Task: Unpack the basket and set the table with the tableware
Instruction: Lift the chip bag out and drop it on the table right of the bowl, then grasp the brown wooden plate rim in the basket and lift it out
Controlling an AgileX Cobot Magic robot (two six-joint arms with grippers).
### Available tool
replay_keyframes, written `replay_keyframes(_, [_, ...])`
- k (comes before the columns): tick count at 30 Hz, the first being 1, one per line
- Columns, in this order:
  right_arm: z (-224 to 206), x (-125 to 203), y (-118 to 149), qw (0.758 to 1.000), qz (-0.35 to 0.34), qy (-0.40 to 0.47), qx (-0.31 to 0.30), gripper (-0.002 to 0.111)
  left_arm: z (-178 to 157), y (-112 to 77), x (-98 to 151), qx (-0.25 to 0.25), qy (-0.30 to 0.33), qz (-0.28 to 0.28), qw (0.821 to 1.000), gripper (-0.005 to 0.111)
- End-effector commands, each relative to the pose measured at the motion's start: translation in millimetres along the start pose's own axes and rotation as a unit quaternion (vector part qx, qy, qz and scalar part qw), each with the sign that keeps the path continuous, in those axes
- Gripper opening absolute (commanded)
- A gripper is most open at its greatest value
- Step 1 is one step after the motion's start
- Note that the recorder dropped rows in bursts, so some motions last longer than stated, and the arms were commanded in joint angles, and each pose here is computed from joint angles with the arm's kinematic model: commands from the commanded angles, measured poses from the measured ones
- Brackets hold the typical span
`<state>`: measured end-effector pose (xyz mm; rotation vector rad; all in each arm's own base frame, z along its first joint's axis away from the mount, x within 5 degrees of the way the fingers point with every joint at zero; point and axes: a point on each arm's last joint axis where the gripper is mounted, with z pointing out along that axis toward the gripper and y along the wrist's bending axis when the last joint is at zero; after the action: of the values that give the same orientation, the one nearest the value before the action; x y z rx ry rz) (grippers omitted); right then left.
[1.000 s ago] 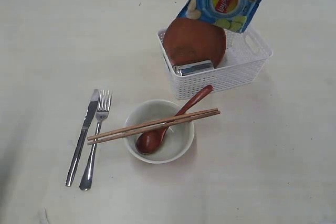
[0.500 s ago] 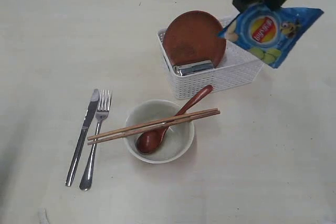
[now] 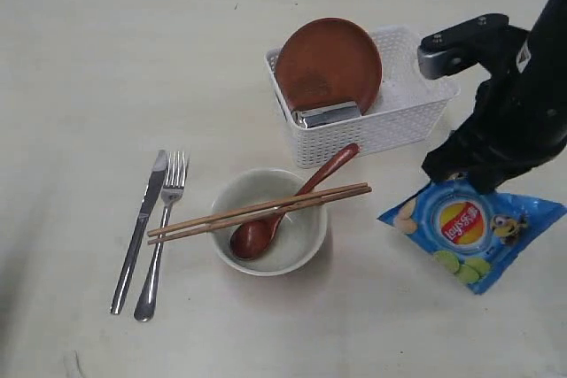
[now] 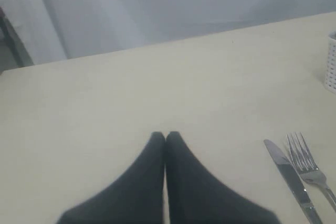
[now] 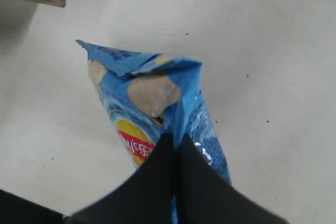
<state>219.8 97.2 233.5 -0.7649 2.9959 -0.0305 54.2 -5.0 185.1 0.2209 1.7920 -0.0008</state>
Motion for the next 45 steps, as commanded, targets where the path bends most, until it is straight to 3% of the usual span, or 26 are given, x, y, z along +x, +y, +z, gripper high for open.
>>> replay_keyframes(1, [14,-6,0,0.999,0.011,-0.045,-0.005,0.0,0,0.0,1,0.0,-0.001,0.0,1.0,0.0])
replay_keyframes(3, [15,-7,0,0.999,0.012,-0.046,-0.005,0.007,0,0.0,1,0.0,-0.001,0.0,1.0,0.0])
replay_keyframes(7, [8,-9,-4,0.999,0.0,-0.043,0.016,0.051,0,0.0,1,0.0,-0.001,0.0,1.0,0.0])
replay_keyframes(9, [-8,-18,-9,0.998,0.004,-0.061,0.034,0.055,0,0.0,1,0.0,-0.001,0.0,1.0,0.0])
replay_keyframes(15, [-71,-61,-15,0.977,0.032,-0.207,0.045,0.054,0,0.0,1,0.0,-0.001,0.0,1.0,0.0])
replay_keyframes(17, [-80,-77,-19,0.972,0.052,-0.227,0.039,0.047,0,0.0,1,0.0,-0.001,0.0,1.0,0.0])
replay_keyframes(20, [-67,-107,-26,0.979,0.058,-0.196,-0.009,0.037,0,0.0,1,0.0,-0.001,0.0,1.0,0.0])
replay_keyframes(25, [-31,-150,-41,0.982,0.012,-0.171,-0.084,0.05,0,0.0,1,0.0,-0.001,0.0,1.0,0.0])
replay_keyframes(34, [6,-198,-49,0.972,-0.101,-0.208,-0.046,0.053,0,0.0,1,0.0,-0.001,0.0,1.0,0.0])
replay_keyframes(45, [40,-220,-46,0.957,-0.185,-0.217,-0.05,0.053,0,0.0,1,0.0,-0.001,0.0,1.0,0.0])
